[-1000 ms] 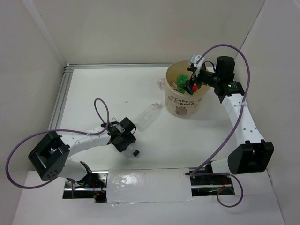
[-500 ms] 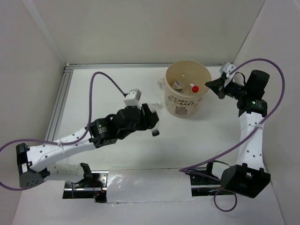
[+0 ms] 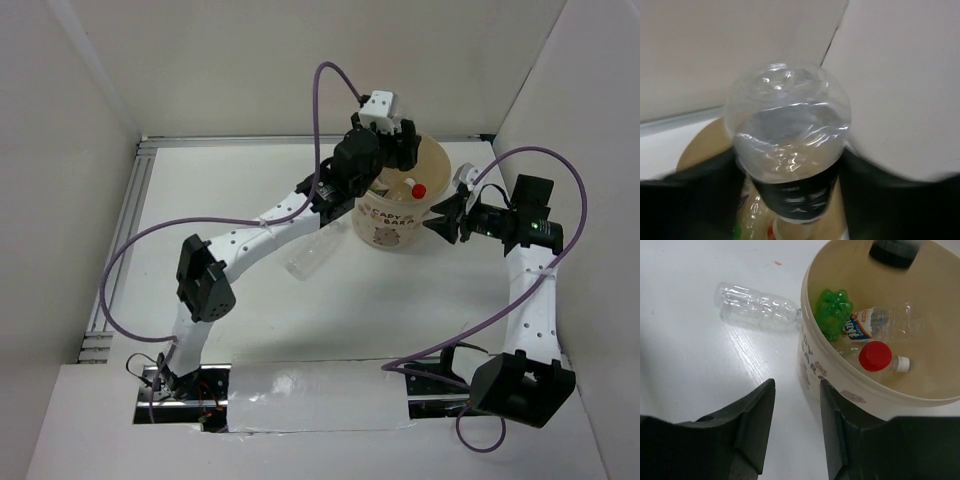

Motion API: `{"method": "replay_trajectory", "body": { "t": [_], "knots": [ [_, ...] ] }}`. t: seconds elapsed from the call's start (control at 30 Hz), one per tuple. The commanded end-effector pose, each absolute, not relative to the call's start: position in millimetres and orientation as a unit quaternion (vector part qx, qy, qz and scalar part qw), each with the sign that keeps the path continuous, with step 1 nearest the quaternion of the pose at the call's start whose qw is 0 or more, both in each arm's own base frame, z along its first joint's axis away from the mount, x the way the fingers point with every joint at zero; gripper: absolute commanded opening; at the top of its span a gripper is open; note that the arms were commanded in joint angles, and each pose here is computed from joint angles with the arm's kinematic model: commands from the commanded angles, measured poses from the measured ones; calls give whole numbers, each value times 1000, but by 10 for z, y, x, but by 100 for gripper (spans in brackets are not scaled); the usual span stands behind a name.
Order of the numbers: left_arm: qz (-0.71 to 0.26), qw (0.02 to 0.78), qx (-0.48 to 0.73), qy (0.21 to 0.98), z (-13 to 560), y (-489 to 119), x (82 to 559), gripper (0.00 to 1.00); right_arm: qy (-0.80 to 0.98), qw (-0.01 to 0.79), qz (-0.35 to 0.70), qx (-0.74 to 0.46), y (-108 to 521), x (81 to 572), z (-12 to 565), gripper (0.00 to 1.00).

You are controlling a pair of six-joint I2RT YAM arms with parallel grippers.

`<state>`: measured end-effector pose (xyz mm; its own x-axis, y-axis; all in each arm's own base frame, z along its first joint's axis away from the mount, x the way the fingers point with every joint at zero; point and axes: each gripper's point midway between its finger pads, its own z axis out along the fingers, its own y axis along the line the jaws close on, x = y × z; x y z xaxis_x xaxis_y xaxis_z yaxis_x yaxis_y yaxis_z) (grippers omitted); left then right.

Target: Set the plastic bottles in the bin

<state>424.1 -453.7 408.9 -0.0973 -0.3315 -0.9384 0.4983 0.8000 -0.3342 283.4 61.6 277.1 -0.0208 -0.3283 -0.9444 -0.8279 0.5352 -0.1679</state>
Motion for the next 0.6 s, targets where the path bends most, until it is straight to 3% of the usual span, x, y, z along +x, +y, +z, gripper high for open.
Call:
{"method": "replay_trajectory", "body": {
  "t": [0.0, 0.03, 0.17, 0.37, 0.47, 0.57],
  "knots": [
    [-279, 689, 80, 664, 4011, -4501, 4500, 91, 680, 549, 230, -428, 648, 2702, 2744, 51],
    [-280, 686, 86, 666, 3967, -4479, 4542, 100, 683, 547, 226, -428, 641, 2689, 2721, 71],
    [-284, 679, 99, 670, 3931, -4462, 4601, 100, 691, 540, 229, -423, 635, 2679, 2638, 88],
    [-295, 729, 39, 616, 4437, -3800, 4798, 100, 701, 538, 223, -411, 576, 2734, 2590, 90],
    [-302, 721, -5, 624, 4180, -3159, 5113, 100, 712, 529, 226, -401, 529, 2765, 2500, 90],
    [-301, 677, -14, 672, 3571, -2742, 5486, 100, 722, 523, 235, -387, 500, 2787, 2458, 91]
  ]
}}
